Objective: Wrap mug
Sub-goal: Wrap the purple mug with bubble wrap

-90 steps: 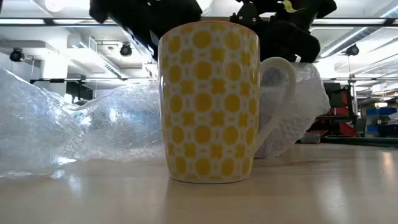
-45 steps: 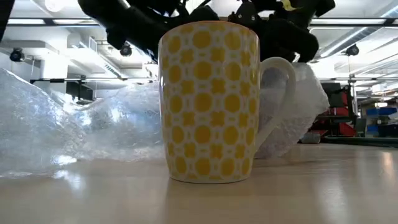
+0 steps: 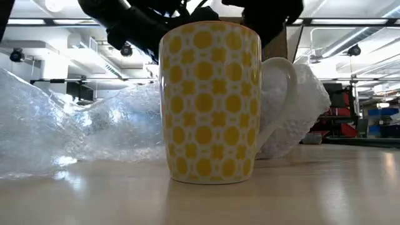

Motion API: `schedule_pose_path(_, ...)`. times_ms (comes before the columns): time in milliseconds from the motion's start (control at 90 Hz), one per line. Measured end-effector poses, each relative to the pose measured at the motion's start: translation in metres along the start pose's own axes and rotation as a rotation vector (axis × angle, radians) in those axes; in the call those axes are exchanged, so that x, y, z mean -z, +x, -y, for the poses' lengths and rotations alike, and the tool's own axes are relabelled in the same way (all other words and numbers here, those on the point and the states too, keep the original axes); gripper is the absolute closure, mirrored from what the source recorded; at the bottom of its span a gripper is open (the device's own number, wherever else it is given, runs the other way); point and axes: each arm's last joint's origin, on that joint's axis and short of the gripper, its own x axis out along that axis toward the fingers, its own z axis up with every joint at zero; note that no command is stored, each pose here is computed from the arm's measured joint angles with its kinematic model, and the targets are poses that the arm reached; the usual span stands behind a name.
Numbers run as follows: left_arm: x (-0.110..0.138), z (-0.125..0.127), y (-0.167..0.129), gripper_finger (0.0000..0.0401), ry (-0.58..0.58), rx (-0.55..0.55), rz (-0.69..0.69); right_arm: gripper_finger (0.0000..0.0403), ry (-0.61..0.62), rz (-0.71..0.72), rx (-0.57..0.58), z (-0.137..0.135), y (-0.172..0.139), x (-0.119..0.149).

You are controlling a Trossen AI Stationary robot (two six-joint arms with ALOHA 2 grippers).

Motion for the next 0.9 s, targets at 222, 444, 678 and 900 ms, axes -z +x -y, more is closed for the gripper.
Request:
schedule_pose_path(222, -0.002, 0.000, -0.003, 0.0401, -0.001, 0.003, 0.005, 0.0401, 0.010, -0.110, -0.040, -0.010, 0.039, 0.020)
schedule_pose_path(444, -0.014, 0.000, -0.017, 0.0401, -0.010, 0.016, 0.034, 0.0401, 0.030, -0.148, -0.041, -0.014, 0.061, 0.034)
schedule_pose_path(678, -0.015, 0.001, -0.018, 0.0401, -0.013, 0.025, 0.046, 0.0401, 0.033, -0.130, -0.048, -0.014, 0.057, 0.032)
schedule_pose_path(900, -0.002, 0.001, -0.003, 0.0401, -0.010, 0.031, 0.018, 0.0400, 0.037, -0.063, -0.047, -0.009, 0.038, 0.018)
